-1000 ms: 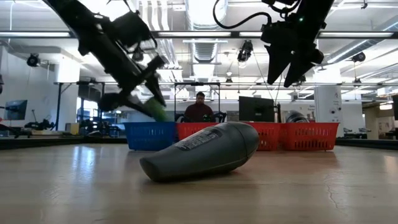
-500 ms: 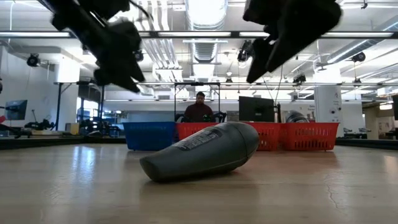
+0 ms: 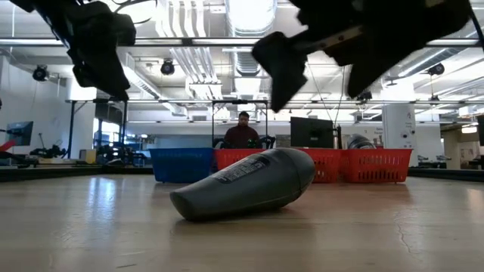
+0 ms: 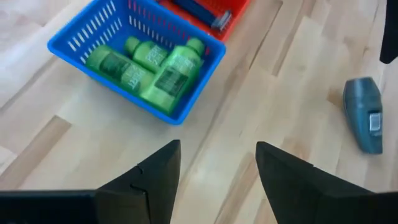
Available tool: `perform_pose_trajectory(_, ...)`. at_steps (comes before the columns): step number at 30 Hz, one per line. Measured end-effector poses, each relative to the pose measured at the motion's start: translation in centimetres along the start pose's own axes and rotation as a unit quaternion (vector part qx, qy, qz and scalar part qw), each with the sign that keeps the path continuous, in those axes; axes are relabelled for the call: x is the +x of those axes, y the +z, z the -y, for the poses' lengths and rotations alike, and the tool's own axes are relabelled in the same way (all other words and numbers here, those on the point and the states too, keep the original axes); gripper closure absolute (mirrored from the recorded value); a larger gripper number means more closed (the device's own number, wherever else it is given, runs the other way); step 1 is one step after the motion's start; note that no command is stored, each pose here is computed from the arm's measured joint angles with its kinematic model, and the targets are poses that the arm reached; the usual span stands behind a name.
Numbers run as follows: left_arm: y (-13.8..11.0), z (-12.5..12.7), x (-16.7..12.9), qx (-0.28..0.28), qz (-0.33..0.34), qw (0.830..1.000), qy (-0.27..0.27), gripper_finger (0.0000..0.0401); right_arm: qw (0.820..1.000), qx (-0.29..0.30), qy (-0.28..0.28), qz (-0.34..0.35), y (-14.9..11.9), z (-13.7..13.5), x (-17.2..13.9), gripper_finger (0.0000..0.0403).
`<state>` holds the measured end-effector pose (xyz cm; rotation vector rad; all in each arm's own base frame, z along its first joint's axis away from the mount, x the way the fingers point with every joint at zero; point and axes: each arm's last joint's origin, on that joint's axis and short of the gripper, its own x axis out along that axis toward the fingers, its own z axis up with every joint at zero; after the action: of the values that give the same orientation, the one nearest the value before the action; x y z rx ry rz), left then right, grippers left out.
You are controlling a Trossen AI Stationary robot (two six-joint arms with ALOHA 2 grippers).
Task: Pick & Place Travel size toiletries
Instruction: Put the gray deodorant into the right red bin
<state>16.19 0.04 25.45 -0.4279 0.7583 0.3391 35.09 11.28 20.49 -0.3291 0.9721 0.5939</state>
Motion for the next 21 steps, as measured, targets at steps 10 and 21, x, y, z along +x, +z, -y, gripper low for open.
perform_pose_trajectory(10, -0.1, 0.2, 0.2, 0.011, -0.011, 1.000, -0.003, 0.0188, 0.997, 0.069, 0.012, 0.012, 1.0, 1.1, 5.9, 0.0035)
perform_pose_trajectory(21, -0.4, 0.1, -0.2, 0.039, -0.025, 0.998, -0.030, 0.0188, 0.992, 0.117, 0.009, -0.055, 1.3, 2.1, 10.2, 0.0144)
